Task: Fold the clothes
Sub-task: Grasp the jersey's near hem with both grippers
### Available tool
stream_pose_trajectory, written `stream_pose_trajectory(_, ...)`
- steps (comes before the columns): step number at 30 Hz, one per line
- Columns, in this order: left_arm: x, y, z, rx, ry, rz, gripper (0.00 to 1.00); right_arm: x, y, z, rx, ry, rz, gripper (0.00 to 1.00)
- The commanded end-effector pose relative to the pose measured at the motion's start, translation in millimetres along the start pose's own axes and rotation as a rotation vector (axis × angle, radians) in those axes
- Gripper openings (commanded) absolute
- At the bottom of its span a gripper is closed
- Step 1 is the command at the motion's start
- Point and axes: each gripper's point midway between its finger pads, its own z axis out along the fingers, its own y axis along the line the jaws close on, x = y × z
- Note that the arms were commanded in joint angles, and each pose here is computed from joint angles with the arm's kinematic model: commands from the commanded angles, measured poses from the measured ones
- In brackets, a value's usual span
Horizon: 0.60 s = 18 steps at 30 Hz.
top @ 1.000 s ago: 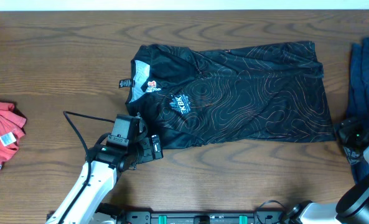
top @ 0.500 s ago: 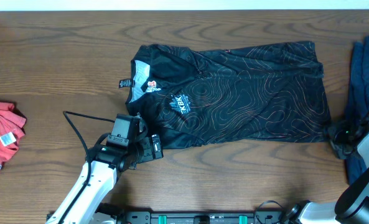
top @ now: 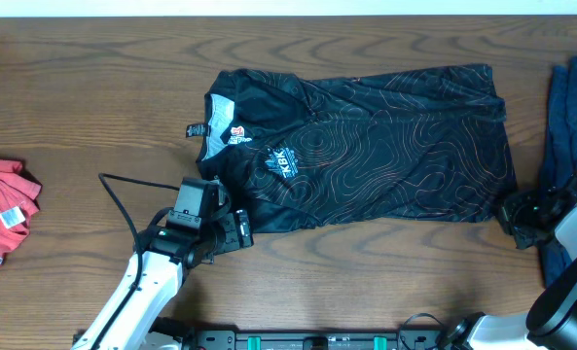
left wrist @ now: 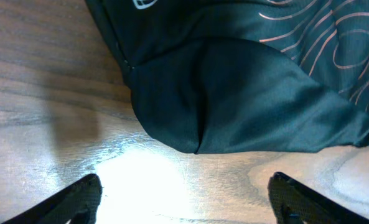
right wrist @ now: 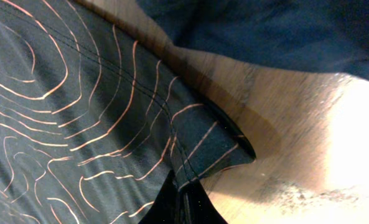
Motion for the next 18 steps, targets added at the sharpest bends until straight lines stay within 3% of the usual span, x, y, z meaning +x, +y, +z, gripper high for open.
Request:
stream_pose_trajectory(1, 3.2, -0.7, 1.4, 0.01, 0.015, -0.026, 0.82, 46.8, -57.9, 27.8, 0.205, 0.131, 0.038, 0.01)
stream_pose_trajectory(4, 1.7, -1.4, 1.4, 0.013, 0.009, -0.051, 0.89, 46.4, -57.7, 27.8, 0.203, 0.131, 0.02, 0.01)
stream_pose_trajectory(11, -22.8, -14.0, 4.1, 0.065, -0.081, -0.047, 0.9, 46.9, -58.0, 27.7, 0.203, 0.134, 0.012, 0.01)
stream_pose_trajectory(18, -9.4, -0.9, 33.4, 0.004, 0.023, -0.192, 0.88, 47.8, -58.4, 27.5, 0.205, 0.139, 0.009, 0.01)
